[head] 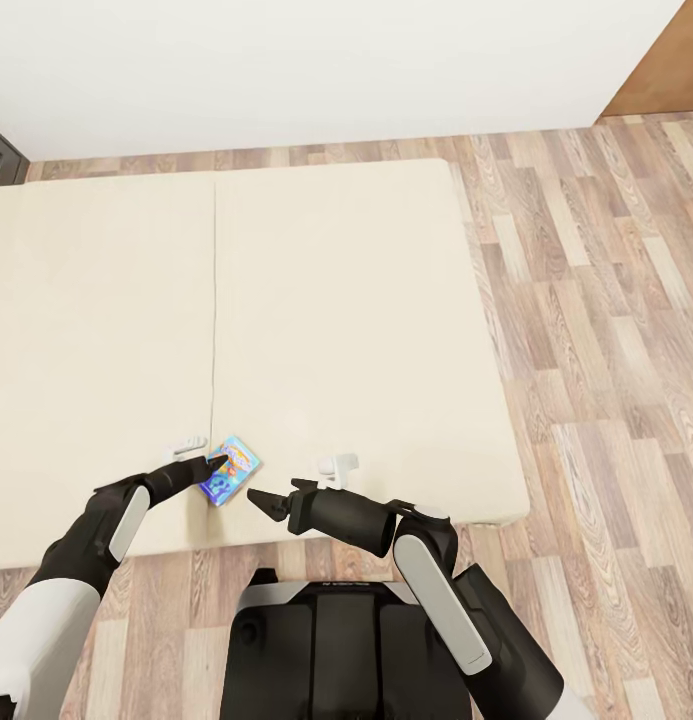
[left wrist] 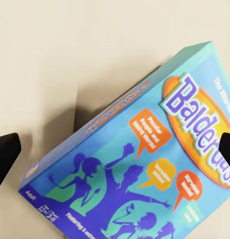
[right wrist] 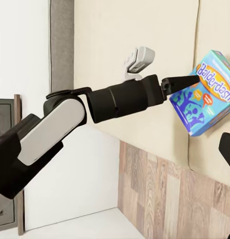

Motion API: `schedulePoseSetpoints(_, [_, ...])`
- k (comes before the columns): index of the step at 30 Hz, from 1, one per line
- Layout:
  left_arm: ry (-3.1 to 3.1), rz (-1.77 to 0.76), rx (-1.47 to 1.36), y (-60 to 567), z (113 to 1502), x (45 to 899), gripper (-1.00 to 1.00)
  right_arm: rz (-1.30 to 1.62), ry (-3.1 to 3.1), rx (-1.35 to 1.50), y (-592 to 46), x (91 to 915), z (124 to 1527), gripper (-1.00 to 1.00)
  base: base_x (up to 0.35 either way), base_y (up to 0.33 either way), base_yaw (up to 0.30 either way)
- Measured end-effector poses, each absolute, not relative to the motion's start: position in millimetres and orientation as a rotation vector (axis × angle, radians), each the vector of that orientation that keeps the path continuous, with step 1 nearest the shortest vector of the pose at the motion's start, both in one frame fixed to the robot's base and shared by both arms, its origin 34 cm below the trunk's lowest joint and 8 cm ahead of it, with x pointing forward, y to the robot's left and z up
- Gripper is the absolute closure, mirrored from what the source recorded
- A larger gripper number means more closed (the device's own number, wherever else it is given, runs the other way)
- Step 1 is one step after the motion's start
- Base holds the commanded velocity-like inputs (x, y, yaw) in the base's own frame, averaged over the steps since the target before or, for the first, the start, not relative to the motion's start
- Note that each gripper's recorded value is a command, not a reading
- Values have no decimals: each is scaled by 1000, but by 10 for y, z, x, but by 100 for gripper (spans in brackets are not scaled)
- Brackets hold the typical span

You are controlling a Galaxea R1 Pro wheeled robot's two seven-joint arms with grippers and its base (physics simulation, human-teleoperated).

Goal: Put all the toys in the child's room - the three board games (two on the bed and one on the table), the two jigsaw puzzles on the table, and the tennis ball on the table - inside the toy box on the table in the child's room.

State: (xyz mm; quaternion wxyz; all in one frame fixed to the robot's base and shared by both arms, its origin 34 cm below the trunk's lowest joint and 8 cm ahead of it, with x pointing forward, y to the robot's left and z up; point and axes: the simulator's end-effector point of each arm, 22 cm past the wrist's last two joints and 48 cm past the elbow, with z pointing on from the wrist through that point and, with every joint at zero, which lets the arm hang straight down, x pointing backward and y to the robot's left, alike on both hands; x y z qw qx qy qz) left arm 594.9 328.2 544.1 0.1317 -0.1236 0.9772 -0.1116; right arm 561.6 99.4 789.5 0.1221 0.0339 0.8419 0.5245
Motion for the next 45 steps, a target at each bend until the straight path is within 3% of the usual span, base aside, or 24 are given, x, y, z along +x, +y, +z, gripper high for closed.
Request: schedulePoseSetpoints(45, [2865, -323, -363, 3277, 5282, 5808, -100, 1543, 2487, 129, 994, 5531, 7726, -100, 0, 0, 0])
